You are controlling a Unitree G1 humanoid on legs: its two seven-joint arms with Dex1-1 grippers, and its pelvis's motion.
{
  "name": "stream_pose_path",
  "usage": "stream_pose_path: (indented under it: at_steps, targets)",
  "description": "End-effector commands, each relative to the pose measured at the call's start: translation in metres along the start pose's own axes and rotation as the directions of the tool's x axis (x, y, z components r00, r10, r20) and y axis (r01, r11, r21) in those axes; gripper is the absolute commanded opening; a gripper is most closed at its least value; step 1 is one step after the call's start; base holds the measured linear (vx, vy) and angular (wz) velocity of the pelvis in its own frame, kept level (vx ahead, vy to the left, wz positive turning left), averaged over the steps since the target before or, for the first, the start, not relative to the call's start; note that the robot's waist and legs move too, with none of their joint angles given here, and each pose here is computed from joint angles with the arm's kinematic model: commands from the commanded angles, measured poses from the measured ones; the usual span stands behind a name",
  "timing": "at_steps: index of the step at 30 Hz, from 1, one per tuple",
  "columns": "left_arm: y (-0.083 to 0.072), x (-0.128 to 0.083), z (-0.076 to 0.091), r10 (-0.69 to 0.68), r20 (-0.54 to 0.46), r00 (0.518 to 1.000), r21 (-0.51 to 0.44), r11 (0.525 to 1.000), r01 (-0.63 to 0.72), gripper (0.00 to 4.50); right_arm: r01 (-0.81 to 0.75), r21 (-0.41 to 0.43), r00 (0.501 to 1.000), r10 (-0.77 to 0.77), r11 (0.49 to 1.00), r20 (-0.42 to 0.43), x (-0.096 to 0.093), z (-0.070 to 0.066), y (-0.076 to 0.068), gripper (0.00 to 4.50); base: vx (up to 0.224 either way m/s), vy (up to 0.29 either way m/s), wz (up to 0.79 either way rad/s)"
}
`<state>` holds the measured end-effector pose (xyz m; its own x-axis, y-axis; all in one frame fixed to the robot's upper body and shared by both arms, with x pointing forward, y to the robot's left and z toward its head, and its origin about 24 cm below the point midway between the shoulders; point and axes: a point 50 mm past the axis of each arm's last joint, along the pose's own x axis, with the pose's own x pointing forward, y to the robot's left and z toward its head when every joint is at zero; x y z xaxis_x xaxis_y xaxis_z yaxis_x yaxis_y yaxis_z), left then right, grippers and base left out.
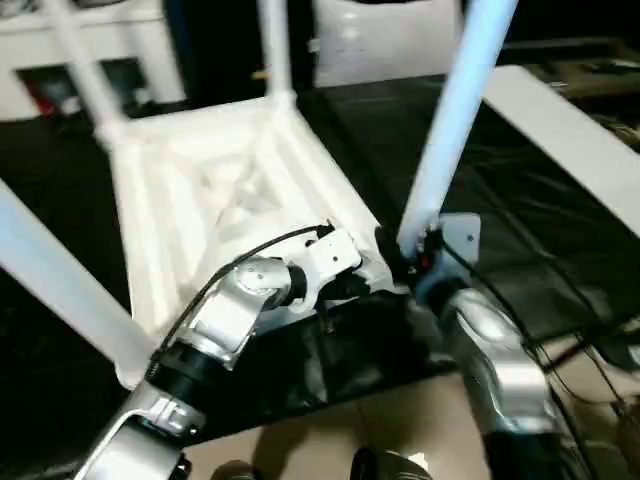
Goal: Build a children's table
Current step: Rotate leg to tighten
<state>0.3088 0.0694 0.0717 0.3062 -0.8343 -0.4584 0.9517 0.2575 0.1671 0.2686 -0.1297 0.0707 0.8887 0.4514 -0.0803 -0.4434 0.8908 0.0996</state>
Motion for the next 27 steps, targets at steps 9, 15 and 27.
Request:
stream_pose_path:
  at_steps: [9, 15, 27]
  targets:
    - [-0.005, -0.021, 0.006, -0.047, 0.133, 0.990, 0.033, 0.999, 0.043, 0.64, -0.195, -0.014, 0.977, 0.193, 0.981, -0.092, -0.046, -0.003, 0.016, 4.43, 0.000, 0.000, 0.00]
    - [-0.004, -0.034, 0.007, 0.188, 0.251, 0.949, -0.132, 0.978, -0.159, 0.96, -0.190, -0.030, 0.970, 0.182, 0.981, -0.163, -0.065, -0.006, 0.023, 4.50, 0.000, 0.000, 0.00]
    - [-0.043, -0.061, -0.029, 0.668, 0.138, 0.732, -0.461, 0.697, -0.549, 0.96, -0.091, 0.029, 0.985, 0.094, 0.995, -0.148, -0.055, -0.011, 0.025, 4.50, 0.000, 0.000, 0.00]
